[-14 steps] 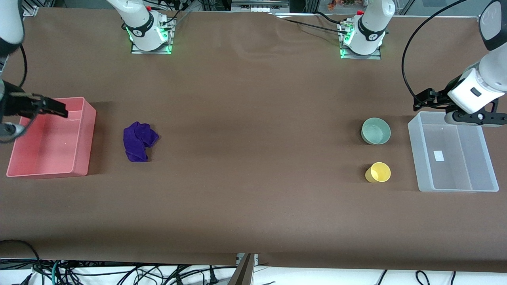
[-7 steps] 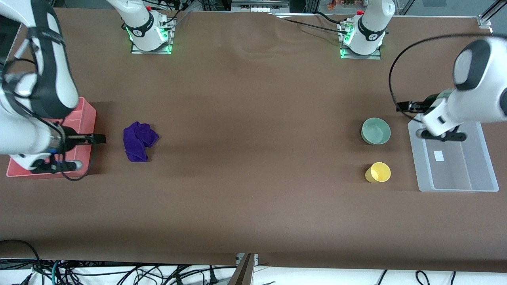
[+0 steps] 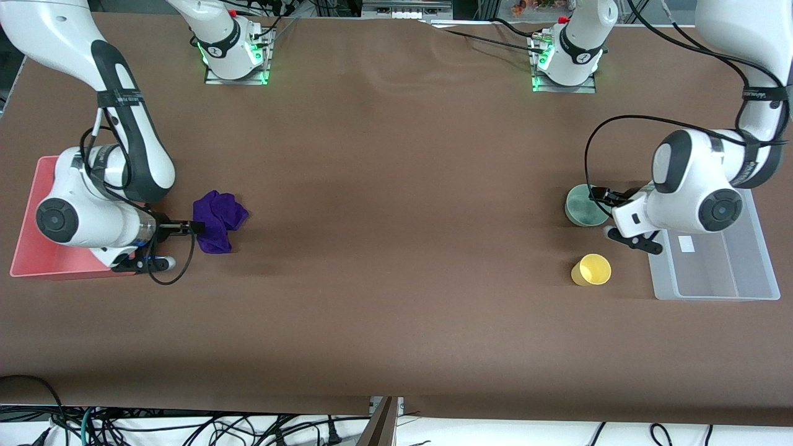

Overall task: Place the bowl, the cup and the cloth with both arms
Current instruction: 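Reach the right gripper to the cloth while the left gripper reaches the bowl, then grasp the purple cloth with the right gripper while the left gripper grasps the bowl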

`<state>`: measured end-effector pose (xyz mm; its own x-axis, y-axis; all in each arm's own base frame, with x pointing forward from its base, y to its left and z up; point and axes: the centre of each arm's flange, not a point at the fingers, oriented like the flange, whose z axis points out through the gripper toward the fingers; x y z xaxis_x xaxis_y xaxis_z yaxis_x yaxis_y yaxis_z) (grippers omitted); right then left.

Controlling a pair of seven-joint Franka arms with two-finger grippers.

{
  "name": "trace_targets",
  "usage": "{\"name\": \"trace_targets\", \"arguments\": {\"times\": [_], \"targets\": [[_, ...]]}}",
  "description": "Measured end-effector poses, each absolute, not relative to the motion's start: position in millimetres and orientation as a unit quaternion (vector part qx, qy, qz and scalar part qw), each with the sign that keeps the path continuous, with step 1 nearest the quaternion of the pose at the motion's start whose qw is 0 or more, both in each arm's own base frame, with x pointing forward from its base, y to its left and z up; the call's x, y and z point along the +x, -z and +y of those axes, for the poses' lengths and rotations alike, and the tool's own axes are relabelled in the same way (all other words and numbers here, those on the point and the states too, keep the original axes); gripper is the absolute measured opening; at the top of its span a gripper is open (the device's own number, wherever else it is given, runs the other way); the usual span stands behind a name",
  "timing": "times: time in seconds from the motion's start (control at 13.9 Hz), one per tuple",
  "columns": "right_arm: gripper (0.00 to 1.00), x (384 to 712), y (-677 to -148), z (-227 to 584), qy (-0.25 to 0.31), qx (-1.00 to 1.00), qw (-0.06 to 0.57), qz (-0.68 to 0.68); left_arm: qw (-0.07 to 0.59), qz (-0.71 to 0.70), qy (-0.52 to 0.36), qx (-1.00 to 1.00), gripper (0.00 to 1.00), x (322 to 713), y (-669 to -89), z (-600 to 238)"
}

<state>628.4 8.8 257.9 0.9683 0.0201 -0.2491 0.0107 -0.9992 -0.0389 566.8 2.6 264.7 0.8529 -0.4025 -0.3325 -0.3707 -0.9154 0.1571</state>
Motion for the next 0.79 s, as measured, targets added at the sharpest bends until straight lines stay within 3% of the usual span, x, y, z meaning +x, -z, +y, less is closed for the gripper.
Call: {"name": "trace_targets", "arguments": {"times": [0.5,0.57,0.79], "targets": [[0.99,588.7,-191.5,26.9,-0.117,-0.992,0.011,0.047,0.006,-0.347,0.127,0.929,1.00,534.0,-213.0,2.6],[0.95,582.5,-183.8,27.4,-0.115,-0.992,0.011,0.048,0.003,-0.353,0.123,0.928,1.00,534.4,-212.2,1.6],[0.61,575.8,-176.7,27.3,-0.119,-0.992,0.011,0.050,-0.015,-0.374,0.108,0.921,1.00,536.2,-199.5,3.4]]}}
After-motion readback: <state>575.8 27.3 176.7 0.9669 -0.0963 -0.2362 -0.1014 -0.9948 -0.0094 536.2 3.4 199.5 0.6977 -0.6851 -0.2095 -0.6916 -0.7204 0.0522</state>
